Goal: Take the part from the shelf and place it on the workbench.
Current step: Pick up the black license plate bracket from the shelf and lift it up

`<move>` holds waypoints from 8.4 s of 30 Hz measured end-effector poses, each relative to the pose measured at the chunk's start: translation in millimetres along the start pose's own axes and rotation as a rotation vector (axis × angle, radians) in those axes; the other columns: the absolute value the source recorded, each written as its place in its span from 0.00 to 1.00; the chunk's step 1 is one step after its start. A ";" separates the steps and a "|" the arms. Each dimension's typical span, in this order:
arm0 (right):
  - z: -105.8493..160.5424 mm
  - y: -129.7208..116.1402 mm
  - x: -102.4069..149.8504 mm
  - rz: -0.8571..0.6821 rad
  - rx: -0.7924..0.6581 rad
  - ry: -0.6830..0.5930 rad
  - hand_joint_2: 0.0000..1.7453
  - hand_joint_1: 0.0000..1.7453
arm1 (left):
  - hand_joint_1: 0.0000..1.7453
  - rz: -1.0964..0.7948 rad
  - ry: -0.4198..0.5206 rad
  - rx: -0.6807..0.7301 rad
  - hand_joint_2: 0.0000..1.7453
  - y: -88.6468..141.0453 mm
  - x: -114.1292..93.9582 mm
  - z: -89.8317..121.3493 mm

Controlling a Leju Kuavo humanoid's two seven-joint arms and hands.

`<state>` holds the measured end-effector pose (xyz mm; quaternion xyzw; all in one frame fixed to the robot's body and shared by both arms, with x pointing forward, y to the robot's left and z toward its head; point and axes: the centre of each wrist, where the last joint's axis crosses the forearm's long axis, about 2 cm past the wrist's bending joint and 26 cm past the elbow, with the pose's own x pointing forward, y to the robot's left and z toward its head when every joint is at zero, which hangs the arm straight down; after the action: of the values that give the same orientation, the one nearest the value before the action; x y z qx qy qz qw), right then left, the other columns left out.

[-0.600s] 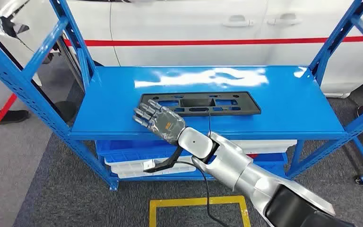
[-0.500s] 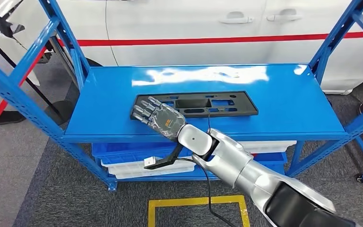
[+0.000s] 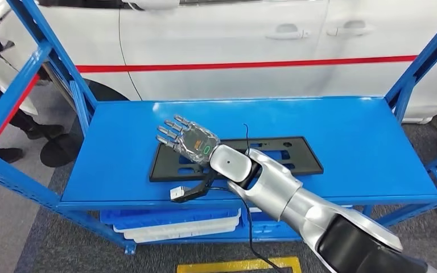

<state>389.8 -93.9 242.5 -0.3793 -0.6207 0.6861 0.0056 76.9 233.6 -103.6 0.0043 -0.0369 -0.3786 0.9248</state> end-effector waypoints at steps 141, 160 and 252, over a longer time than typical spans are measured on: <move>74.6 71.6 82.1 -0.597 -0.037 0.083 1.00 1.00 | 0.00 0.110 0.039 -0.001 0.00 22.5 4.8 1.4; 81.4 78.6 110.0 -0.519 -0.104 0.163 1.00 1.00 | 0.00 0.125 0.004 0.037 0.00 21.1 -11.5 -0.8; 132.7 49.5 96.7 -0.191 -0.362 0.360 1.00 1.00 | 0.00 0.439 -0.280 0.058 1.00 19.7 -9.8 -0.7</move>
<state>273.8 -171.4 142.7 -0.4297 -0.7552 0.4820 0.1130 83.8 254.4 -104.2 -0.0296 -0.1757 -0.1648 0.9701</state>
